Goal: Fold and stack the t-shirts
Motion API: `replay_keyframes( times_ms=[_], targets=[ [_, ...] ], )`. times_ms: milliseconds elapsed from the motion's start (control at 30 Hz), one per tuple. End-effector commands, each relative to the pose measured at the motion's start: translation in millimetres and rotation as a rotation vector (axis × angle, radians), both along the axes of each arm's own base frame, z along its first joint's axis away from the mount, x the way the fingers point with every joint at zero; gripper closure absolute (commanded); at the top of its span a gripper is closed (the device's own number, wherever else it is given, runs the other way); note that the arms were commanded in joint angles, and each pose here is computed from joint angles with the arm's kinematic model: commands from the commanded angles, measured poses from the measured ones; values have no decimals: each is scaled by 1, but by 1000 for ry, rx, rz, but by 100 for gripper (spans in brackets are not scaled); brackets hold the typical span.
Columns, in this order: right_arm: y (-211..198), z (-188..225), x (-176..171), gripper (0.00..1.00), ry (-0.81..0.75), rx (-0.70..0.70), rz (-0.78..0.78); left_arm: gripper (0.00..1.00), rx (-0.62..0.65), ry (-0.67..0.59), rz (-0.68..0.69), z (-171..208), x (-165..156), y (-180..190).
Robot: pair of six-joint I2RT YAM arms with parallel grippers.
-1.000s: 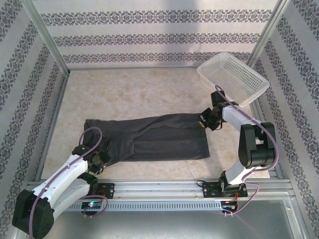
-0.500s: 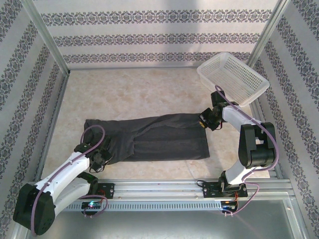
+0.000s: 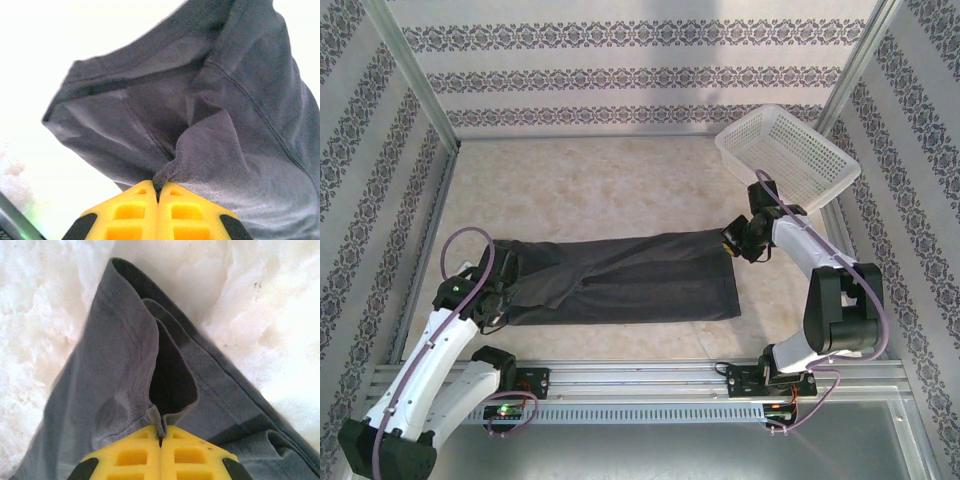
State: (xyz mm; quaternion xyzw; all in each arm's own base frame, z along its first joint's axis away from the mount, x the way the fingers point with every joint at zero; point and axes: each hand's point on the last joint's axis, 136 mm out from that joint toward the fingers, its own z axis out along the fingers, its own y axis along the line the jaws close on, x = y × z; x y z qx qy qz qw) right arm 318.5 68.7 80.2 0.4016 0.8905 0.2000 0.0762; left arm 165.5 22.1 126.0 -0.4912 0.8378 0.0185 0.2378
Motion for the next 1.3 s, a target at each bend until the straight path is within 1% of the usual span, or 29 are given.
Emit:
replay_keyframes(
  times_ms=[0,167,300,400,533,667,800,967,1100,1267],
  targets=[
    [-5,-2,-21,100,37,-27,10,100,88,60,42,10,-18,22],
    [-7,-8,-33,100,57,-30,11,100,68,64,92,11,-23,27],
    [-8,-11,-42,100,70,-34,13,100,30,88,99,2,-26,23],
    [-9,-17,-51,100,85,-42,21,100,-48,120,109,-12,-33,11],
    [-10,-31,-63,100,121,-56,36,100,-167,151,158,-28,-48,-5],
    [-17,-41,-69,100,137,-103,64,100,-221,186,173,-34,-61,-13],
    [-20,-46,-67,100,148,-136,98,100,-272,254,159,-44,-72,-24],
    [-21,-45,-59,100,142,-155,127,100,-276,316,132,-51,-82,-27],
    [-19,-43,-54,100,128,-159,147,100,-343,324,104,-57,-79,-41],
    [-14,-43,-50,100,126,-154,167,100,-362,270,84,-38,-66,-46]
  ],
)
